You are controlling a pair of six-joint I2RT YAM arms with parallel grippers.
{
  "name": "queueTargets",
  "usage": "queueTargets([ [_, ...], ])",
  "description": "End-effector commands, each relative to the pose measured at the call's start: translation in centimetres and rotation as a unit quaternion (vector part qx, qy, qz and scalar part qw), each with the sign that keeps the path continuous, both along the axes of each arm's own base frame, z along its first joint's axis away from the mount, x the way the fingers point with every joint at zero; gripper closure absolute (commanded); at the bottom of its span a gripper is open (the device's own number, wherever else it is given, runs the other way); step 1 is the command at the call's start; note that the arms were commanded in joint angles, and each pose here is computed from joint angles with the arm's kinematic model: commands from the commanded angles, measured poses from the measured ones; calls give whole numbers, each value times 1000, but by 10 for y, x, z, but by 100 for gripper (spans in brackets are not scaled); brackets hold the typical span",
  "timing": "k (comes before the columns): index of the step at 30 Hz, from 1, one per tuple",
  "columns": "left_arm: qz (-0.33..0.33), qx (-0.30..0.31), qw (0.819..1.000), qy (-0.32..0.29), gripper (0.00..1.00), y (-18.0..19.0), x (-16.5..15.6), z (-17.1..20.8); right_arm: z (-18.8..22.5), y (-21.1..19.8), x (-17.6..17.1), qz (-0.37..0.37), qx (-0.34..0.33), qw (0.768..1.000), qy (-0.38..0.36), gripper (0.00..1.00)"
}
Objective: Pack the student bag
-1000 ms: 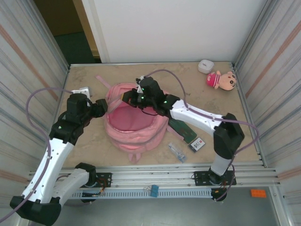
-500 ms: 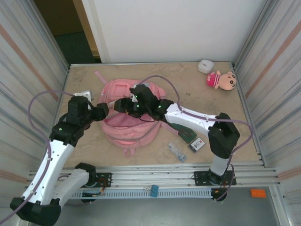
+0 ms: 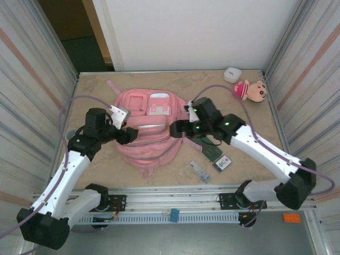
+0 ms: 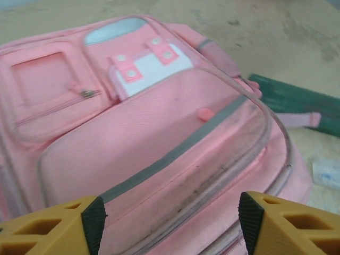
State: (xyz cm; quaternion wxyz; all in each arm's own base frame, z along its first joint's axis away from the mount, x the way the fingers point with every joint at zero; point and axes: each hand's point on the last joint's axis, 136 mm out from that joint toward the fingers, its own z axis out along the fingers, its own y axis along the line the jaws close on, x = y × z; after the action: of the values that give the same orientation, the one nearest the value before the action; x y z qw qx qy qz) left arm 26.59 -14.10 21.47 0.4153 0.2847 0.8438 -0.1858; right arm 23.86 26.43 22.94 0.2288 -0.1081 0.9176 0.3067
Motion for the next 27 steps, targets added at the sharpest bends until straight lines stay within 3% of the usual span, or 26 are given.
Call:
queueTargets([
  [1, -130, 45, 989, -47, 29, -21, -8, 2, -33, -72, 1, 57, -180, 980, -67, 8],
  [3, -147, 79, 985, -45, 27, -22, -3, -8, -42, -97, 15, 69, -228, 967, -89, 1],
  [7, -176, 116, 977, -35, 22, -25, 6, -25, -64, -125, 34, 97, -274, 954, -78, 1],
  [11, -212, 129, 968, -23, 18, -34, 12, -36, -94, -131, 34, 164, -289, 942, -52, 1],
  [18, -257, 138, 957, -8, 16, -46, 16, -53, -130, -128, 43, 193, -284, 939, -23, 1],
  [19, -253, 148, 956, -6, 18, -45, 20, -57, -138, -128, 41, 206, -289, 935, -11, 1],
  [22, -230, 199, 953, 0, 42, -37, 34, -73, -157, -131, 41, 228, -314, 922, 13, 1],
  [27, -232, 186, 954, -35, 84, -43, 37, -59, -180, -142, 50, 231, -340, 911, 39, 1],
])
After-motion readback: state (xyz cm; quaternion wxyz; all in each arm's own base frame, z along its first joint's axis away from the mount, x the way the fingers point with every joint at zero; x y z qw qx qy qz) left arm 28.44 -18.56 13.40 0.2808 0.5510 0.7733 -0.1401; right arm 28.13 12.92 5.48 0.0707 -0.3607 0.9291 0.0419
